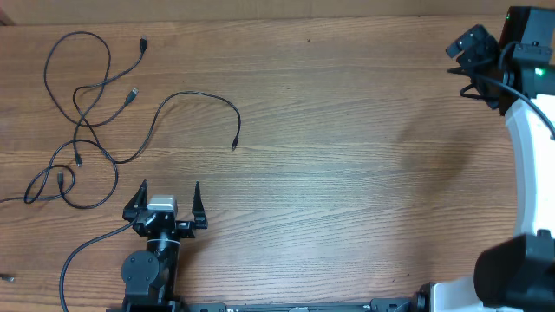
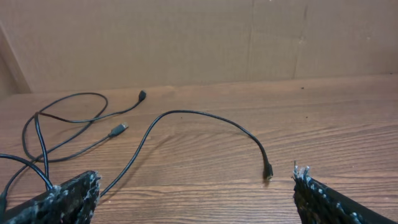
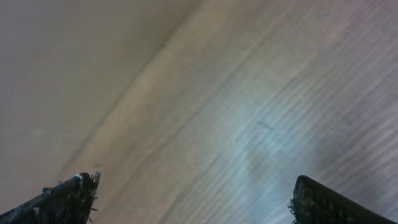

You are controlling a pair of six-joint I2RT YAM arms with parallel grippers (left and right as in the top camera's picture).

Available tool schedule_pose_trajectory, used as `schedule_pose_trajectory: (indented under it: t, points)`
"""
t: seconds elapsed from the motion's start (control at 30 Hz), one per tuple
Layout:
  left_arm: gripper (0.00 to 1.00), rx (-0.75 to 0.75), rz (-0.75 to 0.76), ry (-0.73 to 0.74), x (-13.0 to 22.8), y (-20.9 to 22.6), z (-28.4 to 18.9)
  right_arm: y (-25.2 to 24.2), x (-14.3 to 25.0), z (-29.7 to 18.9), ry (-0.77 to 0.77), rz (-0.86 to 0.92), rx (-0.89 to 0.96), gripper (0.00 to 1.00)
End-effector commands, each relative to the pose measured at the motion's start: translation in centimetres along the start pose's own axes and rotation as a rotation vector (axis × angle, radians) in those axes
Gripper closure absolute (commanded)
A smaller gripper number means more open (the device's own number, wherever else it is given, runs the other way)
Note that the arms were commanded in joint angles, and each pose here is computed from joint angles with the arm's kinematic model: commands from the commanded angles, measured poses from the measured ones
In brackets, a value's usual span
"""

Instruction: Untangle cables

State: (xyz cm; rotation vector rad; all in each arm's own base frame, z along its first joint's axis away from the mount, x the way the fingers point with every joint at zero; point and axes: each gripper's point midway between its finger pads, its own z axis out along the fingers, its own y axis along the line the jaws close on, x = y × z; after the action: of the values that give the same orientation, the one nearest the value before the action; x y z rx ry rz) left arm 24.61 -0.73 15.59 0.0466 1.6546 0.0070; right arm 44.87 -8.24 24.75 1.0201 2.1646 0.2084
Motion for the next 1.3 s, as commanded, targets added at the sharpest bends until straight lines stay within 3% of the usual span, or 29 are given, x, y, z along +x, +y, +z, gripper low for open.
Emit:
schedule_pose_trajectory:
  t: [0.0, 0.27, 0.67, 0.9, 1.27]
  points:
    - [0.0, -0.001, -0.012, -0.008, 0.0, 0.1, 0.0, 0.3, 1.3, -1.9, -0.029, -0.014, -0.046, 0.0]
    - [0.0, -0.001, -0.012, -0.008, 0.0, 0.1, 0.0, -0.8, 5.7, -5.1, -0.179, -0.038, -0.233, 0.0]
    - [0.01, -0.001, -0.012, -0.008, 0.0, 0.1, 0.0, -7.8, 12.3, -10.3, -0.365, -0.02, -0.397, 0.0]
    - [0.0, -0.001, -0.012, -0.008, 0.0, 0.1, 0.0, -8.5, 12.8, -12.1, -0.533, -0.004, -0.546, 0.0]
    - [0.0, -0.001, -0.012, -0.008, 0.0, 0.1, 0.0, -9.6, 14.0, -11.8, -0.614, 0.004, -0.619, 0.0]
